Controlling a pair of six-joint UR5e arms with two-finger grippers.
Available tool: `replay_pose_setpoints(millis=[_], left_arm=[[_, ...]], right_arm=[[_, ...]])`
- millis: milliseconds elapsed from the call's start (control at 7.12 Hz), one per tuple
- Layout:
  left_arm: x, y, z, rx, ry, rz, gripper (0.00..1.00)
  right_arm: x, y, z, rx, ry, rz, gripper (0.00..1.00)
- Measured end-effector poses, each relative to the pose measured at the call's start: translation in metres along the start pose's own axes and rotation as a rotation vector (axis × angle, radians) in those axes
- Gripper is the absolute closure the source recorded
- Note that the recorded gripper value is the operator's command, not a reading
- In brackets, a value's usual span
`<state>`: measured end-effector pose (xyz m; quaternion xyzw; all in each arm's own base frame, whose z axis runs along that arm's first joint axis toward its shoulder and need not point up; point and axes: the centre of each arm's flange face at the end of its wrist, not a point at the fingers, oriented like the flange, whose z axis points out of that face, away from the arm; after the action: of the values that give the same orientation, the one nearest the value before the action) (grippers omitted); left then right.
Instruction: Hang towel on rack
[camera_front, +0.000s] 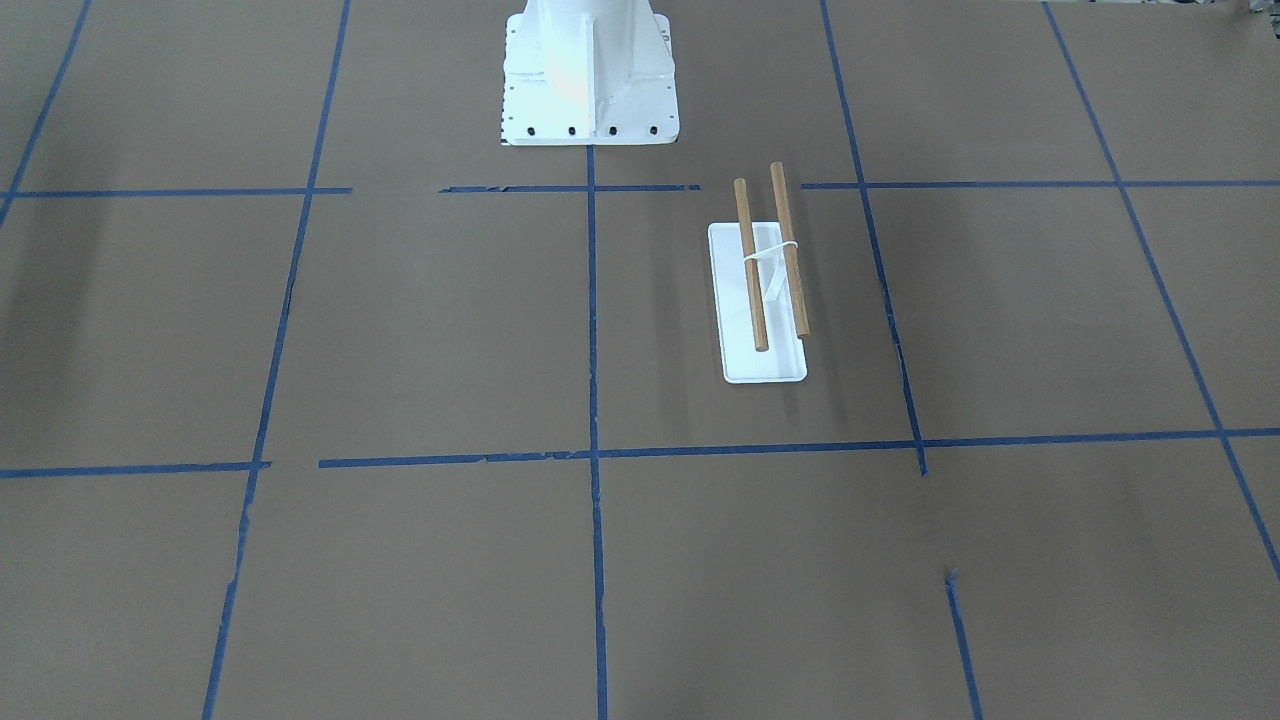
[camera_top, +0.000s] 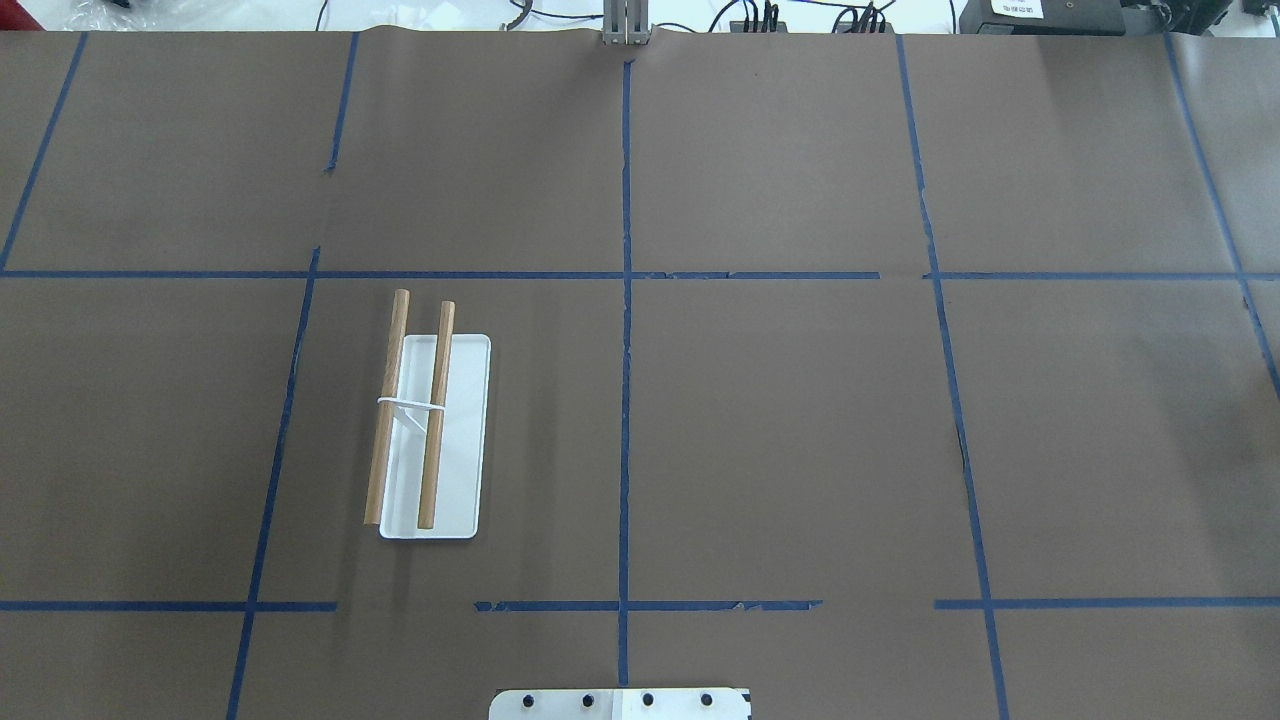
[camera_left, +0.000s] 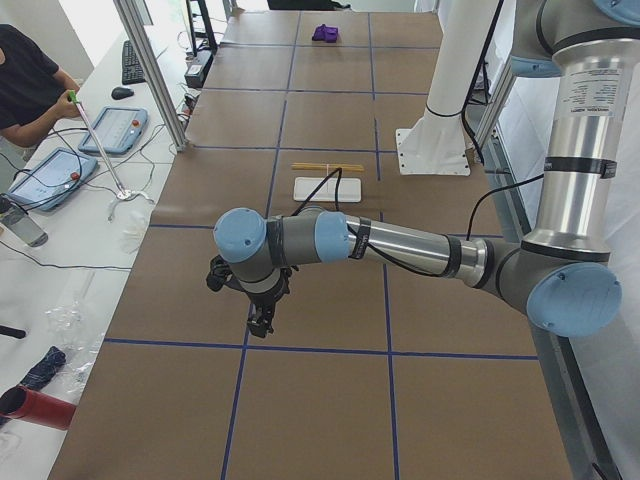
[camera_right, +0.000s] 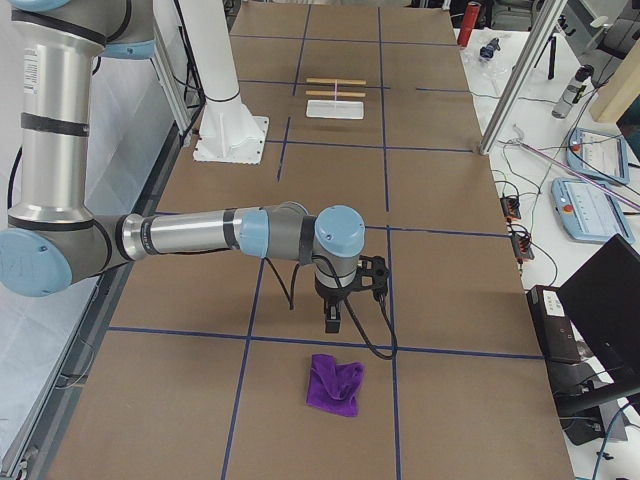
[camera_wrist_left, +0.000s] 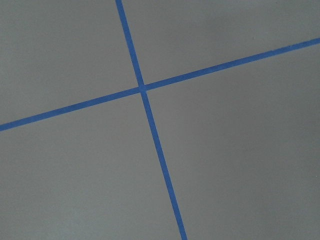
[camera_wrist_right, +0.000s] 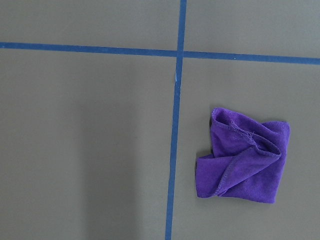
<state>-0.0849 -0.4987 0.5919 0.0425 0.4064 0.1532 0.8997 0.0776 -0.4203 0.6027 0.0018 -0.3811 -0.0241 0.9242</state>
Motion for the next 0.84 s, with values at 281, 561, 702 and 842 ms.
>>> replay_pose_setpoints(millis=[281, 561, 702, 842], left_arm=[[0.001, -0.005, -0.001, 0.024, -0.001, 0.015, 0.00], [0.006, -0.008, -0.002, 0.074, 0.028, 0.019, 0.00], [0.011, -0.009, 0.000, 0.100, 0.079, 0.023, 0.00], [0.017, -0.011, -0.001, 0.124, 0.128, 0.029, 0.00]], right_arm=[[0.003, 0.003, 0.003, -0.005, 0.000, 0.011, 0.00], [0.008, 0.009, 0.009, -0.006, -0.009, 0.015, 0.00], [0.011, 0.012, 0.016, -0.002, -0.012, 0.004, 0.00], [0.015, 0.012, 0.027, -0.003, -0.012, -0.016, 0.00]])
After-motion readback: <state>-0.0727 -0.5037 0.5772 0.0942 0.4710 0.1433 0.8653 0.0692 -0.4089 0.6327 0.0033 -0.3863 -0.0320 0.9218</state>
